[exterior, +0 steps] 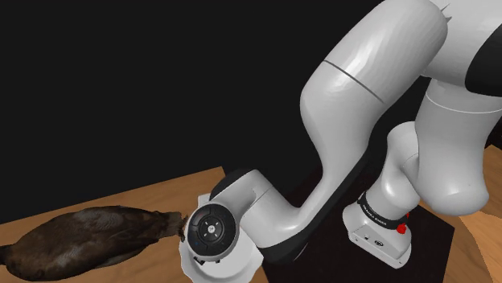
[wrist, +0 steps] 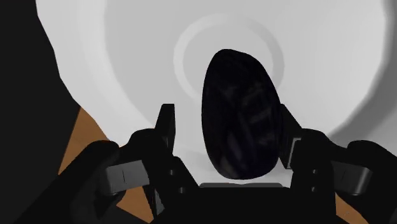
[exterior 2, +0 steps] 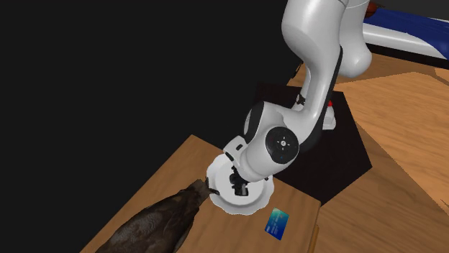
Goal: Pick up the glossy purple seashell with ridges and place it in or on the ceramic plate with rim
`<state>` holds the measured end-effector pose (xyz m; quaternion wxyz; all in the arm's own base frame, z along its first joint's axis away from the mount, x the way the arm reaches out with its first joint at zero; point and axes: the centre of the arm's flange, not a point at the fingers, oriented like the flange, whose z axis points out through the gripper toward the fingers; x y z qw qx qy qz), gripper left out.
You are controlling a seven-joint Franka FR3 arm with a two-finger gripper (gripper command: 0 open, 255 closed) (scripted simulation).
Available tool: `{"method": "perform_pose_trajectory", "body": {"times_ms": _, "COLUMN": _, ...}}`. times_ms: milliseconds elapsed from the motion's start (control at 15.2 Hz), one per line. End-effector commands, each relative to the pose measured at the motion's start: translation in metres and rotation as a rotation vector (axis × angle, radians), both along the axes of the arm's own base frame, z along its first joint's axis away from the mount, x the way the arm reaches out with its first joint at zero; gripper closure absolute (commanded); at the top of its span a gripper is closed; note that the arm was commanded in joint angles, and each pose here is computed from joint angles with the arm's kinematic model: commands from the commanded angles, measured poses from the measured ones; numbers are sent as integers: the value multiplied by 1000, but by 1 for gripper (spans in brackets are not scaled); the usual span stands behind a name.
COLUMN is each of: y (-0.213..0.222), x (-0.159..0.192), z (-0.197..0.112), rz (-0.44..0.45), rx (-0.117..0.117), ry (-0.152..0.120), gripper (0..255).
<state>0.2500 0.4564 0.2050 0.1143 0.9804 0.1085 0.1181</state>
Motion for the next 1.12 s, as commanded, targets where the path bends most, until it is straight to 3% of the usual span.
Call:
{"method": "perform_pose_trajectory", "body": {"times_ms": 0, "y": -1, "x": -1, "z": -1, "rz": 0, "rx": -3, "ry": 2, "gripper": 0}}
{"method": "perform_pose_trajectory", "body": {"times_ms": 264, "y": 0, "x": -1, "z": -2, "rz": 0, "rx": -3, "ry": 3, "gripper": 0}}
{"method": "perform_pose_trajectory", "body": {"times_ms": 528, "y": 10, "x": -13, "z": 46, "rz": 0, "rx": -3, "ry": 3, "gripper": 0}}
{"method": "perform_pose_trajectory", "body": {"times_ms": 1056, "y": 10, "x": -13, "z": 46, "rz": 0, "rx": -3, "ry": 3, "gripper": 0}}
